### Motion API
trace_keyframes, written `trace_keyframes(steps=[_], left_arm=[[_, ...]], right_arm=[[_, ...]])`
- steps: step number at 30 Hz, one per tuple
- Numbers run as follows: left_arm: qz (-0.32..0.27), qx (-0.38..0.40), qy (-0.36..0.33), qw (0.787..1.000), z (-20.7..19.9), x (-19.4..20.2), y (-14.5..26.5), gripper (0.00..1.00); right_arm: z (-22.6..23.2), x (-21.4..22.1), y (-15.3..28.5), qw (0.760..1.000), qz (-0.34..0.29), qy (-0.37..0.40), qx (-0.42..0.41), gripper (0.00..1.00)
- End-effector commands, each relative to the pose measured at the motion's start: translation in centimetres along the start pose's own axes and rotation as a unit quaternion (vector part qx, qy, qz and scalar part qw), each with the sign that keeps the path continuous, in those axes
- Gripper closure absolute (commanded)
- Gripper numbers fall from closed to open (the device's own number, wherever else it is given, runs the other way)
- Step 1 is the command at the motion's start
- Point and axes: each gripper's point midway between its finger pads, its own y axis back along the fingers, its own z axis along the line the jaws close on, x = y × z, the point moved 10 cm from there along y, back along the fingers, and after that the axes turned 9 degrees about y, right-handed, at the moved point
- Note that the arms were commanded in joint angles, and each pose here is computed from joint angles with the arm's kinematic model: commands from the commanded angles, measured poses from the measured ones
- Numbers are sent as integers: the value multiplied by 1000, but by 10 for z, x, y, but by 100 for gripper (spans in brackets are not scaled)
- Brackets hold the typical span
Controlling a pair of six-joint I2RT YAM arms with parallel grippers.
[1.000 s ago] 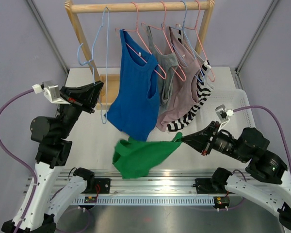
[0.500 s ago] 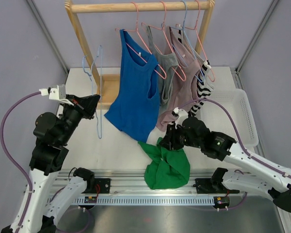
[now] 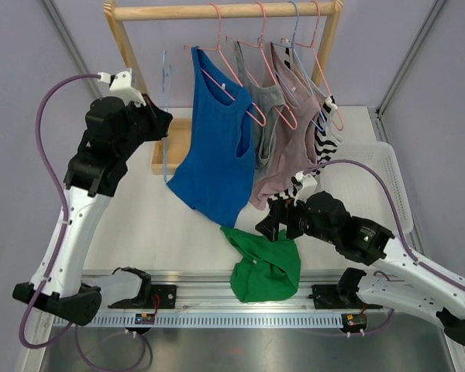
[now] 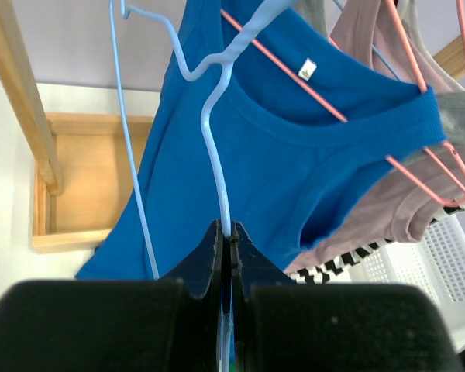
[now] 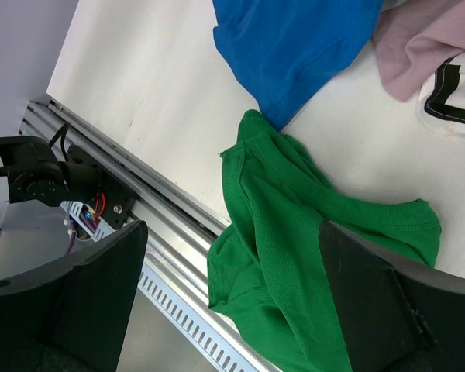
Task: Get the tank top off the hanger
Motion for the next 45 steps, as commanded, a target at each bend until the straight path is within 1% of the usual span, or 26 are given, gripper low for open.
trace_keyframes(steps=[1, 2, 3, 5, 7, 11, 12, 13, 19, 20, 24, 27, 28, 29, 30, 31, 32, 33, 34, 35, 37, 39, 40, 41, 43, 45], left_arm=[[-43, 36, -19, 998, -17, -33, -6, 100], [-58, 45, -18, 997, -21, -44, -5, 100], [-51, 51, -15, 997, -22, -45, -14, 100], [-74, 65, -6, 995, -24, -57, -16, 100], [-80, 71, 3, 994, -24, -63, -24, 100], [-82, 72, 18, 994, -19, -77, -45, 100], [-90, 87, 18, 992, -24, -85, -45, 100], [-83, 85, 25, 993, -22, -86, -59, 100], [-92, 90, 47, 991, -24, -104, -82, 100], [-82, 80, 52, 992, -19, -102, -93, 100], [-61, 47, 70, 995, -5, -94, -112, 100], [-40, 41, 86, 995, 3, -90, -116, 100], [-40, 41, 86, 995, 3, -89, -115, 97], [-32, 35, 88, 995, 7, -83, -115, 92], [-40, 39, 86, 995, 4, -85, -107, 85], [-44, 39, 84, 995, 3, -86, -102, 70], [-44, 39, 83, 995, 3, -84, -99, 60], [-42, 36, 84, 995, 5, -80, -97, 53], [-52, 41, 77, 995, 1, -84, -84, 41], [-52, 37, 75, 995, 1, -83, -79, 37], [-49, 20, 73, 996, 4, -79, -67, 27], [-60, 10, 69, 996, 2, -78, -43, 1], [-55, -2, 70, 996, 6, -71, -39, 1], [-66, -4, 68, 996, 4, -71, -21, 1], [-56, -28, 68, 996, 12, -57, -10, 1], [-69, -32, 68, 995, 12, -50, 17, 1]], right_arm=[[-3, 5, 4, 1000, -10, 3, 2, 0], [-3, 6, 4, 1000, -11, 3, 0, 0], [-4, 8, 4, 1000, -9, 4, -1, 0], [-7, 13, 1, 1000, -6, 5, 1, 1], [-9, 17, -2, 1000, -1, 7, 5, 1], [-9, 19, -8, 1000, 5, 13, 4, 0], [-8, 19, -10, 1000, 8, 16, 0, 0], [-8, 19, -11, 1000, 7, 18, -2, 1], [-11, 28, -23, 999, 37, 29, 1, 1], [-11, 29, -24, 999, 41, 28, -2, 0], [-12, 35, -26, 998, 58, 32, -9, 0], [-13, 38, -28, 996, 74, 40, -5, 1], [-13, 38, -29, 996, 77, 42, -3, 0], [-12, 41, -31, 995, 90, 46, -13, 0], [-12, 42, -33, 994, 96, 47, -13, 1], [-12, 41, -35, 994, 99, 49, -7, 0], [-14, 43, -41, 992, 113, 51, 6, 1], [-15, 44, -45, 991, 119, 55, 23, 1], [-15, 43, -47, 989, 131, 59, 38, 1], [-17, 48, -57, 984, 156, 59, 63, 0], [-18, 51, -63, 977, 173, 70, 105, 1], [-20, 61, -76, 968, 199, 69, 137, 1], [-17, 64, -79, 965, 209, 73, 142, 1], [-17, 73, -86, 958, 228, 74, 156, 0], [-14, 81, -93, 951, 246, 84, 169, 1], [-14, 96, -104, 938, 277, 90, 187, 1]])
